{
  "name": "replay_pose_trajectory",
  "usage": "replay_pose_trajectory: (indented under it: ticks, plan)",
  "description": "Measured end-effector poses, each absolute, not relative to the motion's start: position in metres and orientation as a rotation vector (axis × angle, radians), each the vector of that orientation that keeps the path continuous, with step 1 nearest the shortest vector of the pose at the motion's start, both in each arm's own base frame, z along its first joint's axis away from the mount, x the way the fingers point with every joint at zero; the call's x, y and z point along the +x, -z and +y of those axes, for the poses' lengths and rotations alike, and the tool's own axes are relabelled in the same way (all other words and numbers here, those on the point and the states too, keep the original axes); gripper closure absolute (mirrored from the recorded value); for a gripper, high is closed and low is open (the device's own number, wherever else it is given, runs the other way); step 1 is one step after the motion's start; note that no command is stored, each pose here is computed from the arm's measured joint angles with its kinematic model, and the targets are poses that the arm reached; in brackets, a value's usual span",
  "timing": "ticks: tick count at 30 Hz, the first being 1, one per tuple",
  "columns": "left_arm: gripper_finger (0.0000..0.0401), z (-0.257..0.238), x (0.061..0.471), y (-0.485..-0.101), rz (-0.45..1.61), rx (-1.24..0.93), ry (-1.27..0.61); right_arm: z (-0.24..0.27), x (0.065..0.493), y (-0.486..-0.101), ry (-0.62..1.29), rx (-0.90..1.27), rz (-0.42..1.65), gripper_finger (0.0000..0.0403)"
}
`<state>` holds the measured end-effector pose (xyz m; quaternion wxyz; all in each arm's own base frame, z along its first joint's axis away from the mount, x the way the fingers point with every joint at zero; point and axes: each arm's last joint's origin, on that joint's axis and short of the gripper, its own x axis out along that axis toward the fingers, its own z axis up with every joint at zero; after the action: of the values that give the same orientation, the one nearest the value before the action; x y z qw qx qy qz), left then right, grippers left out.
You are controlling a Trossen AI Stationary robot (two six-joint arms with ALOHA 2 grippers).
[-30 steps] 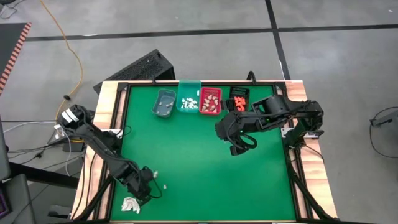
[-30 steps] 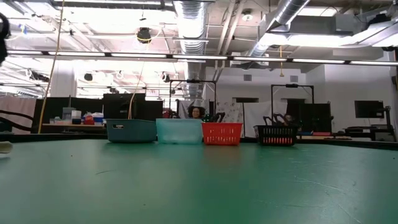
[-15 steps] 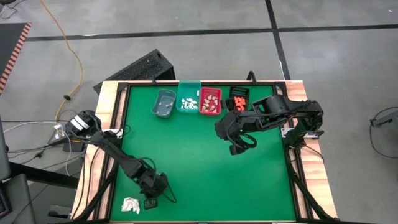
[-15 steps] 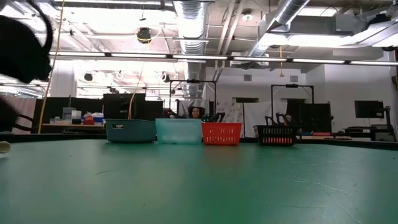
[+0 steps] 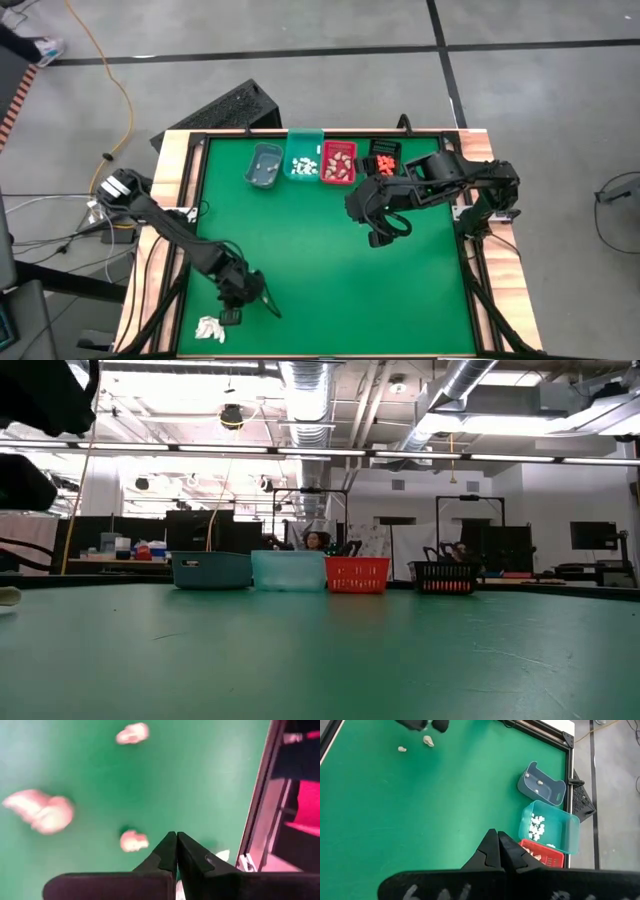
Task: Sort Halloween decoration
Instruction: Move the toys to the center of the table
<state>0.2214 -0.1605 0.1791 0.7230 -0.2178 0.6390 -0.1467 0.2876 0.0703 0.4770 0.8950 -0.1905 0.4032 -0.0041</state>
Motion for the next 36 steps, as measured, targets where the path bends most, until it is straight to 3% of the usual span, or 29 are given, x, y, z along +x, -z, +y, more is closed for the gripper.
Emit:
replay_pose_trajectory:
  ticks: [5, 9, 26, 36]
  plan:
    - [0.0401, -0.148, 0.204, -0.173, 1.511, -0.507, 0.161, 0.070, 0.288, -0.477, 0.009, -0.395, 0.837, 0.0403]
    - [0.0401, -0.151, 0.191, -0.154, 1.631, -0.572, 0.187, 0.070, 0.288, -0.477, 0.009, -0.395, 0.838, 0.0403]
    - [0.0401, -0.142, 0.202, -0.136, 1.404, -0.600, 0.239, 0.070, 0.287, -0.477, 0.009, -0.395, 0.839, 0.0403]
    - [0.0401, -0.119, 0.235, -0.145, 1.101, -0.540, 0.214, 0.070, 0.288, -0.477, 0.010, -0.395, 0.838, 0.0403]
